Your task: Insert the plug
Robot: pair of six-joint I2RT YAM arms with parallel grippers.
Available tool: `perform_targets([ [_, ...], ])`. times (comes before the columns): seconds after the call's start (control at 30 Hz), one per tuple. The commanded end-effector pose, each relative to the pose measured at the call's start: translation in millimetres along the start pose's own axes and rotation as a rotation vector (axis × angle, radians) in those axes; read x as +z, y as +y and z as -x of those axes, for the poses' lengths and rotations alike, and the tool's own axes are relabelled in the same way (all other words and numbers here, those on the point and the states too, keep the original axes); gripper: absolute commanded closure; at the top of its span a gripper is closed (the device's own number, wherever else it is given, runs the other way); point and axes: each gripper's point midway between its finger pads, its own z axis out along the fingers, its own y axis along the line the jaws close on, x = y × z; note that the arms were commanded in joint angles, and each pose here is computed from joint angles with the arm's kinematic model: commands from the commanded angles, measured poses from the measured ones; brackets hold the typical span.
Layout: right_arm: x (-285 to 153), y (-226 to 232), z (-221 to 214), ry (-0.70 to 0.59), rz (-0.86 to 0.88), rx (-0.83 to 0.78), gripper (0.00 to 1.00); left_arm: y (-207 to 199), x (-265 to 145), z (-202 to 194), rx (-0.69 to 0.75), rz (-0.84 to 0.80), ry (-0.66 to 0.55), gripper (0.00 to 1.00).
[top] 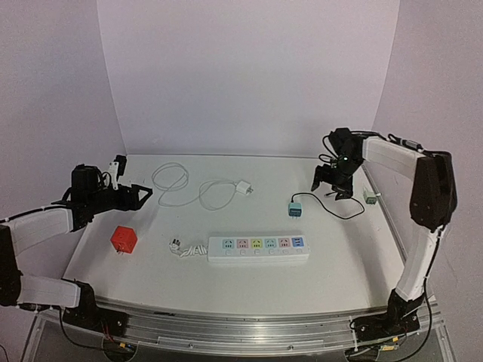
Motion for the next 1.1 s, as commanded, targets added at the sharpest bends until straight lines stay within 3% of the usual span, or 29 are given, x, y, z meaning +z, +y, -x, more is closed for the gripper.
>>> perform_targets([
  [0.0,9.7,0.0,-28.9,0.172,-0.228,-0.082,0.10,-20.4,8.7,9.5,0.067,-0.062,0.016,0.09],
  [0.23,54.4,37.8,-18.8,0.245,-0.157,-0.123,0.10,-35.1,19.9,0.5,0.112,-0.102,0.039,0.09],
  [0.77,106.3,57.6,-19.5,0.303,-0.113,-0.151,0.28,-32.9,33.2,-6.8,0.132,-0.095,0.051,0.09],
  [0.83,111.3,55.0,-23.0,0.314,-0.126,-0.155,0.36,-32.5,34.1,-8.1,0.134,-0.094,0.053,0.09],
  [0.93,117.1,49.0,-25.4,0.320,-0.152,-0.156,0.56,-32.1,34.7,-9.2,0.140,-0.093,0.053,0.09],
  [1.03,119.1,45.4,-24.6,0.315,-0.170,-0.154,0.94,-31.9,34.6,-8.9,0.149,-0.093,0.050,0.09],
  [1.07,117.6,44.9,-22.7,0.304,-0.178,-0.153,1.00,-32.8,34.3,-8.5,0.153,-0.097,0.049,0.09],
])
